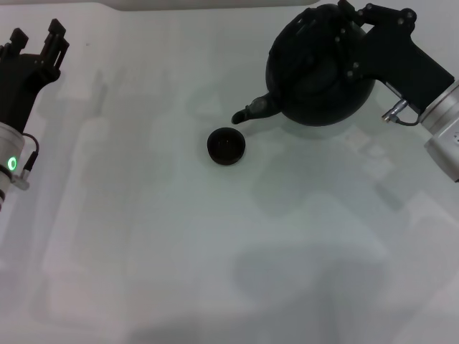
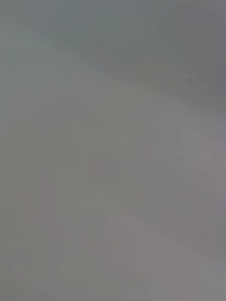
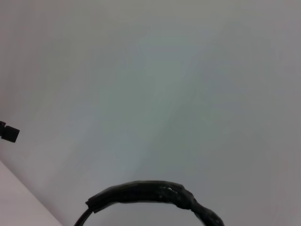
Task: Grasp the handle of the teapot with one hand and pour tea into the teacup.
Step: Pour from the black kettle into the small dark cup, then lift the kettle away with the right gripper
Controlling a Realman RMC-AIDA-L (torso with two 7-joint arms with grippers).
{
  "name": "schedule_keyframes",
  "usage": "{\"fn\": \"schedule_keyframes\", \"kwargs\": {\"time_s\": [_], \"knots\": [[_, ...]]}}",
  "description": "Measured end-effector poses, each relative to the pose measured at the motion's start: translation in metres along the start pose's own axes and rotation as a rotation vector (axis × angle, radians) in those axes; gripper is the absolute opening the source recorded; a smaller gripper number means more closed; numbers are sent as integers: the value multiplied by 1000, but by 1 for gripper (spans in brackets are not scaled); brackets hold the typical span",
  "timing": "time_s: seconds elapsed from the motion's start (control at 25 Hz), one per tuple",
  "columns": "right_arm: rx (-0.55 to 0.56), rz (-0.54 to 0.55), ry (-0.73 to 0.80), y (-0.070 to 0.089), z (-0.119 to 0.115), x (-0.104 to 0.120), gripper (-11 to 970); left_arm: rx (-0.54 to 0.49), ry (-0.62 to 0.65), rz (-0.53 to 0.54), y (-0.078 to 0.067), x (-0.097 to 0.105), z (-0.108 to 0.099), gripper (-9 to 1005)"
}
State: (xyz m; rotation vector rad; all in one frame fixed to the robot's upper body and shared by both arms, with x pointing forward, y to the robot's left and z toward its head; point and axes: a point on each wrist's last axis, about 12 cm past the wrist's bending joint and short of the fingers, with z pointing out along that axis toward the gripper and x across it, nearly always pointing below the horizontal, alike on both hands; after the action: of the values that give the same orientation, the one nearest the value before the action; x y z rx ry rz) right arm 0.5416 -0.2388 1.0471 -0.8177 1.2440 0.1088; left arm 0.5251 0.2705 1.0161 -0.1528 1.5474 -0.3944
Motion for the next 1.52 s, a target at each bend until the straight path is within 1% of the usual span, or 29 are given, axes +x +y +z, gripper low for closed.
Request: {"fn": "schedule_keyframes", "kwargs": {"time_s": [1.04,1.24,1.52], "knots": [[-15,-68,-15,4,4,-3,129,-1,0,0,0,0,0,714],[-18,-101,-11,4,4,-3,128,-3,1,0,1,0,-1,713],[-20,-103,-9,5,5,-3,128,-4,3,-1,1,1,-2,714]]}}
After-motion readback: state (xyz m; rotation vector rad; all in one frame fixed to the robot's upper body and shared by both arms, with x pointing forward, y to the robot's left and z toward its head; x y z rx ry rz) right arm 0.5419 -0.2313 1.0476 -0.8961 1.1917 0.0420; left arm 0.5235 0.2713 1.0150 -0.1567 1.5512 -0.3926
